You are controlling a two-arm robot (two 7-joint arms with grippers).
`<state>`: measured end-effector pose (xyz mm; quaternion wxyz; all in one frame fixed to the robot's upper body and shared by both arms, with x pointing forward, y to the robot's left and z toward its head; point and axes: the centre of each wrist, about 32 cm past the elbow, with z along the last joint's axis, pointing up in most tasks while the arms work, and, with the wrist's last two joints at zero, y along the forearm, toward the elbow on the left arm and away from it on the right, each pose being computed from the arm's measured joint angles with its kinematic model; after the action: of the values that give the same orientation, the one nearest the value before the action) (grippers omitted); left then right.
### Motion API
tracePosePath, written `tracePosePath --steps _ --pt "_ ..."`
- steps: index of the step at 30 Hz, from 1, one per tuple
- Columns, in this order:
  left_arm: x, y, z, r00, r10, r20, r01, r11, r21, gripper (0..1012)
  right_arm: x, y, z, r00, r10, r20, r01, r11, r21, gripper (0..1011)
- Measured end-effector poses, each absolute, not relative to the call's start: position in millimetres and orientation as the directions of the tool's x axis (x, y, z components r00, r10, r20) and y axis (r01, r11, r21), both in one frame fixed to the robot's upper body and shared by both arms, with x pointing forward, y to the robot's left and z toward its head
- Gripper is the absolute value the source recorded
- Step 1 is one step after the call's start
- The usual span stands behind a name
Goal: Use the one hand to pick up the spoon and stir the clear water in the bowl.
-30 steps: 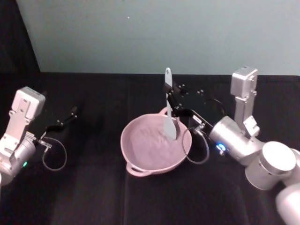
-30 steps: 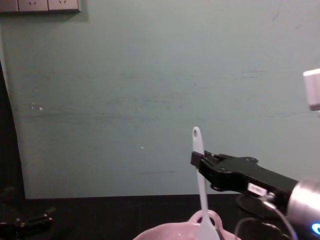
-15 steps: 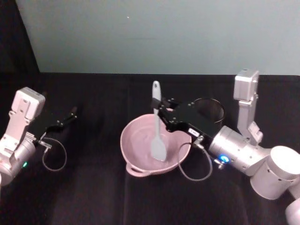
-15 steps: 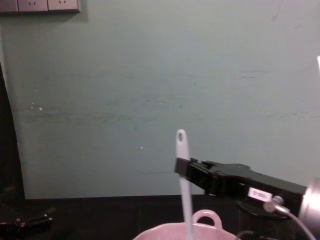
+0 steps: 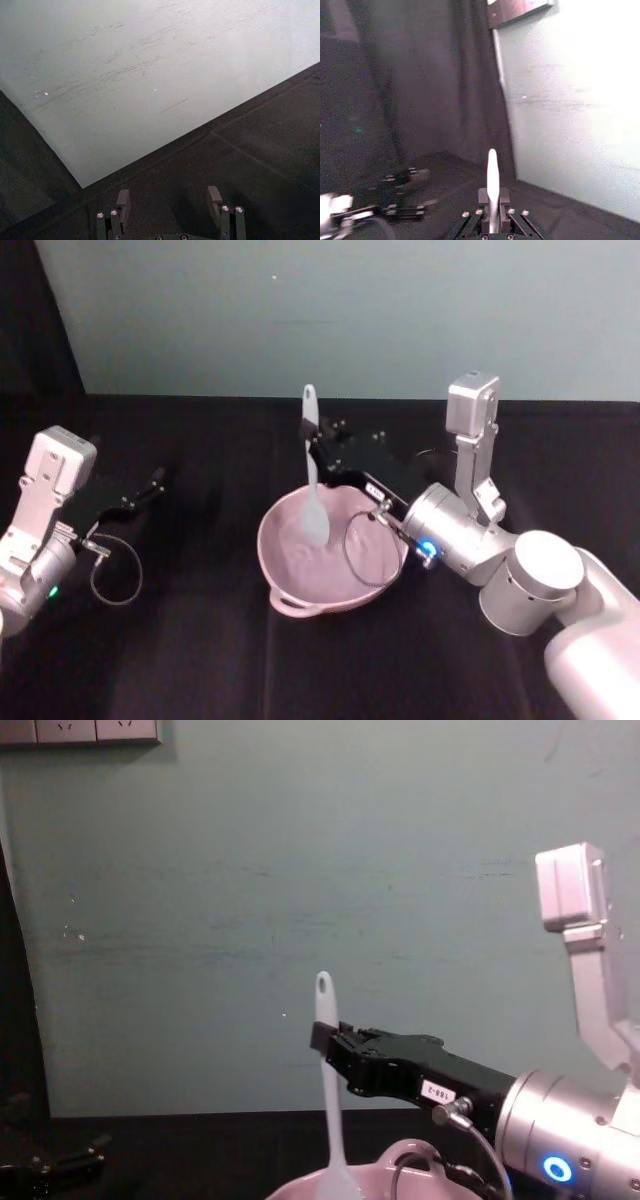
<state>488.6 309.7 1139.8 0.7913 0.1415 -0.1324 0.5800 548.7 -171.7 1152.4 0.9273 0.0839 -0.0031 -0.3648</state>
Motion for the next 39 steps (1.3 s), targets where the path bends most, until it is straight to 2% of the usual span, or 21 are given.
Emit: tracePosePath --steps 4,10,17,21,27,30,39 --pt "488.6 309.7 1139.8 0.292 0.88 0.374 -0.955 0.287 0.07 1011 554.7 -174.9 1150.8 0.701 -0.713 -0.019 0.704 0.688 0.177 118" --pt "488.6 309.7 1139.8 0.292 0.88 0.374 -0.955 0.287 0.07 1011 552.9 -192.7 1154.6 0.666 -0.745 0.036 0.727 0.659 0.192 118" --pt "488.6 309.7 1139.8 0.292 0.88 0.374 -0.955 0.287 0.07 1011 530.0 -220.1 1160.4 0.701 -0.713 0.023 0.704 0.696 0.141 118" --pt "488.6 309.7 1139.8 0.292 0.88 0.374 -0.955 0.287 0.07 1011 519.8 -223.6 1160.8 0.729 -0.684 -0.012 0.68 0.723 0.125 118" --pt "488.6 309.7 1139.8 0.292 0.88 0.374 -0.955 0.287 0.07 1011 508.0 -213.4 1159.5 0.777 -0.624 -0.081 0.629 0.769 0.113 118" --pt "488.6 309.7 1139.8 0.292 0.88 0.374 -0.955 0.287 0.07 1011 510.0 -197.0 1158.8 0.791 -0.602 -0.106 0.611 0.782 0.123 118" --pt "488.6 309.7 1139.8 0.292 0.88 0.374 -0.955 0.287 0.07 1011 530.2 -171.7 1147.8 0.748 -0.664 -0.021 0.657 0.734 0.171 118"
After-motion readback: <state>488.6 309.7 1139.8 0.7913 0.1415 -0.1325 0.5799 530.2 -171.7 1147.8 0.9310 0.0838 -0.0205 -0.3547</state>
